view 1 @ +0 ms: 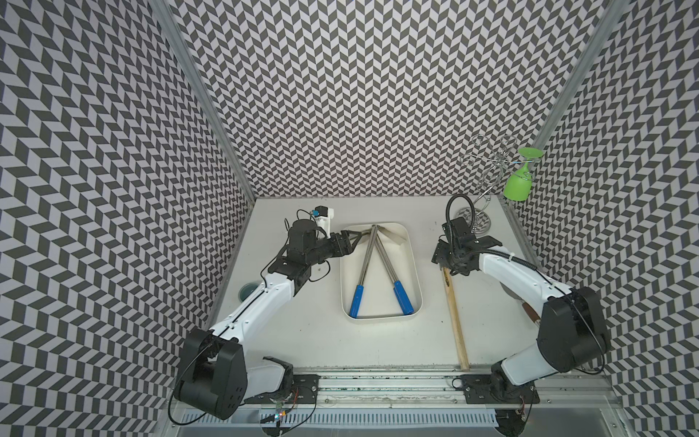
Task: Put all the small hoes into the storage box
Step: Pick up the hoe from the center of the board.
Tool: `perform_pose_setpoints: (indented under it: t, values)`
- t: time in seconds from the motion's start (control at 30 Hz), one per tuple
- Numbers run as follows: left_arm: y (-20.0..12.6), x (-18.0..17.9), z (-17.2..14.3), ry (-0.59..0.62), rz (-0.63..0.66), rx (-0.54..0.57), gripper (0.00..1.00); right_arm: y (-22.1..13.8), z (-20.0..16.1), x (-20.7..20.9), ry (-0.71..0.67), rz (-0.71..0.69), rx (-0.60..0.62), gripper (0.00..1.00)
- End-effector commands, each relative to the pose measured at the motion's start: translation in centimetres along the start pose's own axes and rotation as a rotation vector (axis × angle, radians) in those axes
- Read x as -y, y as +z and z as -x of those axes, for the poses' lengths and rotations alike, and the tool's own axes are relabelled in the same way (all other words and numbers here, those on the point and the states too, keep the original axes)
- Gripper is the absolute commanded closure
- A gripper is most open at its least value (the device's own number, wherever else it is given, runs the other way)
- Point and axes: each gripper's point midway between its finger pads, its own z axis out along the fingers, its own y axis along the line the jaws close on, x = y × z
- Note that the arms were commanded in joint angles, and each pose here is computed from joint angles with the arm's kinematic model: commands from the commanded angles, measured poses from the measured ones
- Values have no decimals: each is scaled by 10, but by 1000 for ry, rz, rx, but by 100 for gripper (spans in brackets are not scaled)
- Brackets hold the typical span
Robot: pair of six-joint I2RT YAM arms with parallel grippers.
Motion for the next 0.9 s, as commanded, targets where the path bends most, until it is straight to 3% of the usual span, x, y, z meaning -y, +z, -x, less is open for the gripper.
perform_pose_setpoints:
  t: [0.0,0.47,0.87]
  values:
    - [-1,6,7,11,-4,15,26,13,-14,10,17,-37,-54,23]
    - [8,-2,1,-15,-3,-3,26,42,-52,34,-24,-88,-145,24]
    - [14,-3,2,-24,-2,-16,26,57,-63,39,-69,-90,-168,43]
